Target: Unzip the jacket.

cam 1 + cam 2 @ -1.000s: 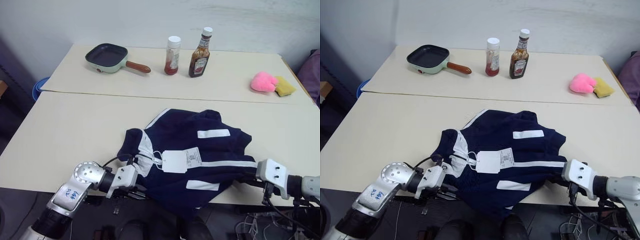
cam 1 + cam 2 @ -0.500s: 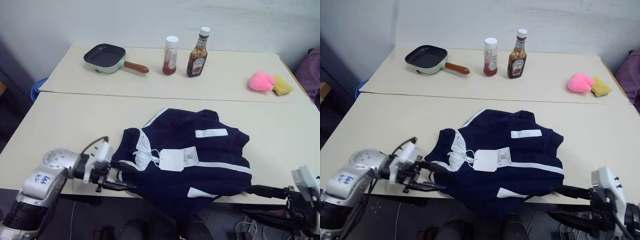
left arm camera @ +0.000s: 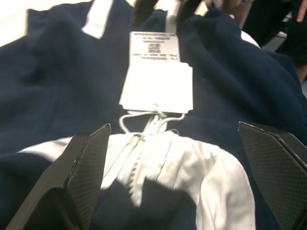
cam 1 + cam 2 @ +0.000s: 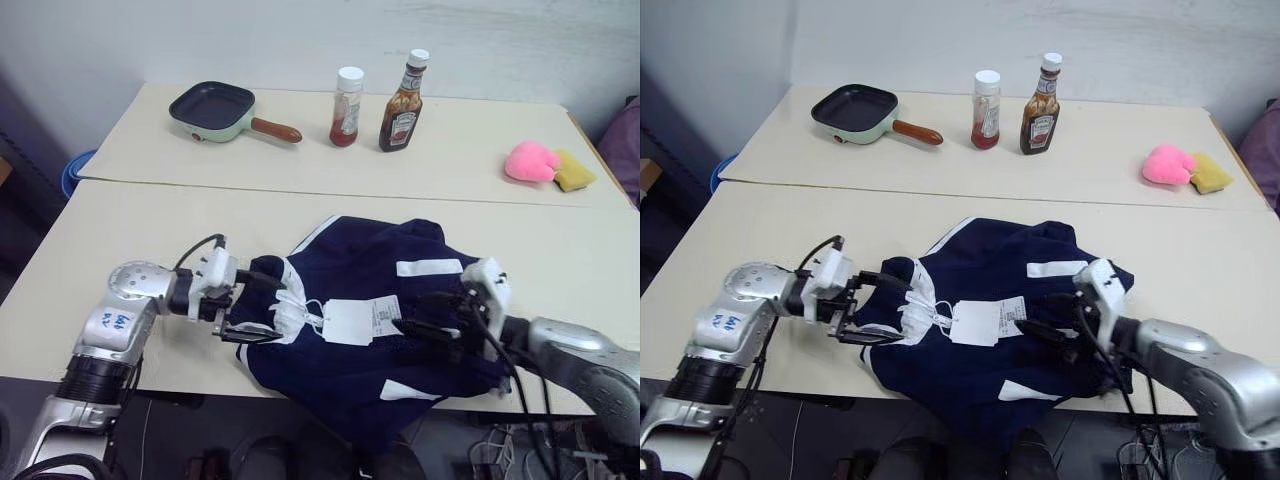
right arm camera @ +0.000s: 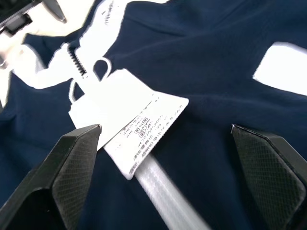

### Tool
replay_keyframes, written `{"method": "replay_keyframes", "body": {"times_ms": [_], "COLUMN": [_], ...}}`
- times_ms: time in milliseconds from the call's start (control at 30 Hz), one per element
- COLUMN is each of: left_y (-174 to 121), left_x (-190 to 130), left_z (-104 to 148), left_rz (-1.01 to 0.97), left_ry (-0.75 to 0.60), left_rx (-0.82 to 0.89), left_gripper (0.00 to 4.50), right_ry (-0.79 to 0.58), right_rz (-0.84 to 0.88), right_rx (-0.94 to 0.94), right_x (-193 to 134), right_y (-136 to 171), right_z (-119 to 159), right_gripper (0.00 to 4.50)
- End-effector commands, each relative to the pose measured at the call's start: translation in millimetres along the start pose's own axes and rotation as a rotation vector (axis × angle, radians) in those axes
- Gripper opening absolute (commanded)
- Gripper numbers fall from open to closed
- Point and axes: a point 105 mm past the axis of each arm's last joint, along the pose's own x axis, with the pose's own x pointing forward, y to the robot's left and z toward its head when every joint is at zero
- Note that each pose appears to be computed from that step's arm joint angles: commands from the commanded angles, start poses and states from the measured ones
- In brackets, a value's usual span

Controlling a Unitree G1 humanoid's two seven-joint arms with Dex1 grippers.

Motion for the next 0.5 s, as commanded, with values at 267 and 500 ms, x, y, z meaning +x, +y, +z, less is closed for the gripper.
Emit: {"method": "replay_keyframes", "body": {"times_ms": [267,500], "left_y": [5.6,12.1], "left_x": [0.8,6.7], "left_z": [-1.3,-0.8], "left_rz": [0.02,0.028], "left_ry": [0.006,0.0], "left_rx": [0.07,0.1], "left_gripper": [4.46,4.46], "right_ry": [-0.027,0.096], "right_rz": [0.171,0.25], "right_rx": [0.071,0.165], "right_x": [27.9,46.3], "right_y": [35.7,50.1], "right_z": [18.2,1.9], "right_gripper": [4.5,4.5]}}
